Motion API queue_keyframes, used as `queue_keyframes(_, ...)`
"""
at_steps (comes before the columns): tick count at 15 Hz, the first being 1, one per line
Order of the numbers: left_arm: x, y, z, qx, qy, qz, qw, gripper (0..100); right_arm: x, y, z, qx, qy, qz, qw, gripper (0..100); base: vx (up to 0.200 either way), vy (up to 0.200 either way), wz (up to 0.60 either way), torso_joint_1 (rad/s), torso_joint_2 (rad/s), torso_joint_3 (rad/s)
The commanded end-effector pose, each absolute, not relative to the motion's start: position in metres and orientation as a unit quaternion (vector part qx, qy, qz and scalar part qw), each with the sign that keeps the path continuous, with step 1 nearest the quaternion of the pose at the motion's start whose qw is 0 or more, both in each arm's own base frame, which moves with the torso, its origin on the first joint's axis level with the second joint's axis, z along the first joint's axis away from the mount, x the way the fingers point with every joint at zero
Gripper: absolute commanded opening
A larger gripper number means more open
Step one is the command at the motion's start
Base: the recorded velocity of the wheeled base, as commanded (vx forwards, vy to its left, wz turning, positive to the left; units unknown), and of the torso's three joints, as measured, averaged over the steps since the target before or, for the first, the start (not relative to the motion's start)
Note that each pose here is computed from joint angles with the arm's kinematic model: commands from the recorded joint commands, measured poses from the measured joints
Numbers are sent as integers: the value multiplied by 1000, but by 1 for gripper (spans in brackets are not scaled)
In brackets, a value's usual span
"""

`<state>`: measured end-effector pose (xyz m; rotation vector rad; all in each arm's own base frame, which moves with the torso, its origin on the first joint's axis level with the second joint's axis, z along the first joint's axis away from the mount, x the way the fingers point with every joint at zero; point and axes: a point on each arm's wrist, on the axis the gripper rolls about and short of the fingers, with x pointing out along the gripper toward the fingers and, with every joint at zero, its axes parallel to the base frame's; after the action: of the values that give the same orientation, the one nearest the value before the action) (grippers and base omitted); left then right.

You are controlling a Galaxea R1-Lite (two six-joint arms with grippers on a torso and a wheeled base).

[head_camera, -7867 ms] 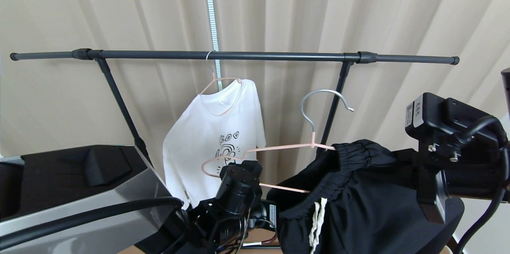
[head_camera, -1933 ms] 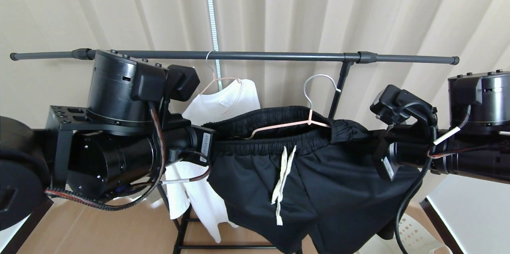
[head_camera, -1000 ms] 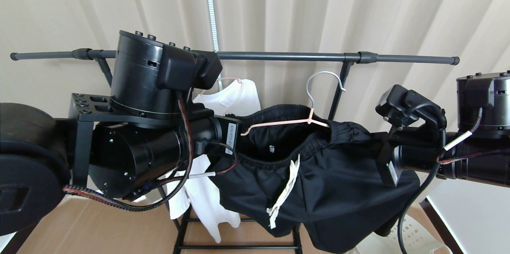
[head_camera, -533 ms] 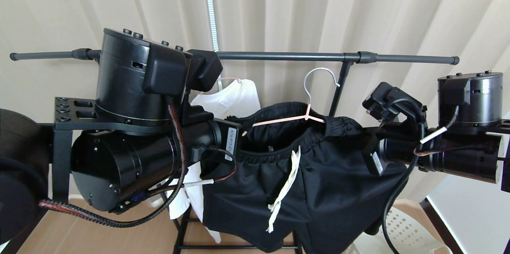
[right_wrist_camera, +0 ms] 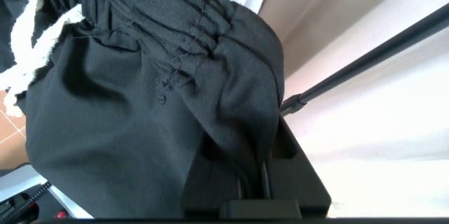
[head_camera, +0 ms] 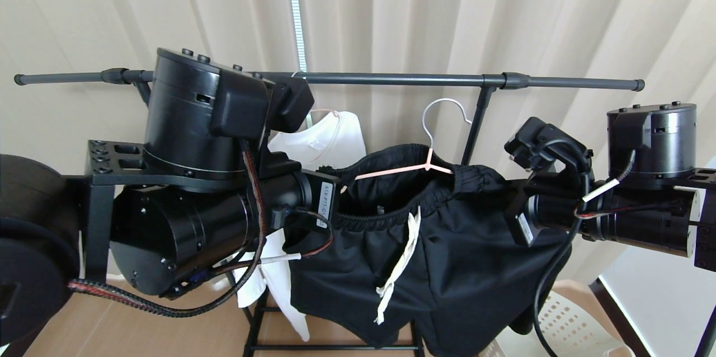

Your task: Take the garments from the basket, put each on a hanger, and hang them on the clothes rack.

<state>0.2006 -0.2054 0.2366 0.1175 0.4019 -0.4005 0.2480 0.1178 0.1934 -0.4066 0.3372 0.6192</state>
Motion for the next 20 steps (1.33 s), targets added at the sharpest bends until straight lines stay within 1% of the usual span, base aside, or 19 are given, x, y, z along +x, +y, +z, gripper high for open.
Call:
queue_keyframes(1, 203, -209, 225, 70, 214, -195, 955, 0, 248, 118, 194, -197, 159, 300, 920, 0, 0, 0, 0, 0, 0, 0)
queue_keyframes(3, 200, -218, 210, 83, 232, -207, 947, 0, 251, 118, 196, -192, 146, 281, 929, 0, 0, 0, 0, 0, 0, 0)
queue_keyframes(4, 200, -221, 207, 80, 238, -208, 945, 0, 252, 119, 195, -187, 149, 280, 930, 0, 0, 0, 0, 0, 0, 0)
queue_keyframes(7, 196, -229, 202, 85, 243, -219, 941, 0, 253, 120, 196, -177, 150, 280, 932, 0, 0, 0, 0, 0, 0, 0)
queue_keyframes(9, 198, -236, 195, 88, 251, -221, 938, 0, 248, 126, 198, -168, 147, 292, 930, 0, 0, 0, 0, 0, 0, 0)
queue_keyframes(11, 200, -242, 192, 81, 250, -222, 939, 0, 247, 127, 198, -164, 137, 294, 932, 0, 0, 0, 0, 0, 0, 0)
queue_keyframes(14, 208, -248, 191, 64, 231, -219, 946, 0, 244, 126, 193, -158, 105, 296, 936, 0, 0, 0, 0, 0, 0, 0)
queue_keyframes(18, 215, -245, 198, 51, 217, -209, 952, 0, 238, 125, 195, -147, 82, 336, 927, 0, 0, 0, 0, 0, 0, 0)
queue_keyframes(19, 215, -245, 198, 51, 217, -209, 952, 0, 238, 125, 195, -147, 82, 336, 927, 0, 0, 0, 0, 0, 0, 0)
queue_keyframes(20, 219, -243, 200, 45, 212, -203, 955, 0, 238, 125, 195, -145, 70, 339, 927, 0, 0, 0, 0, 0, 0, 0)
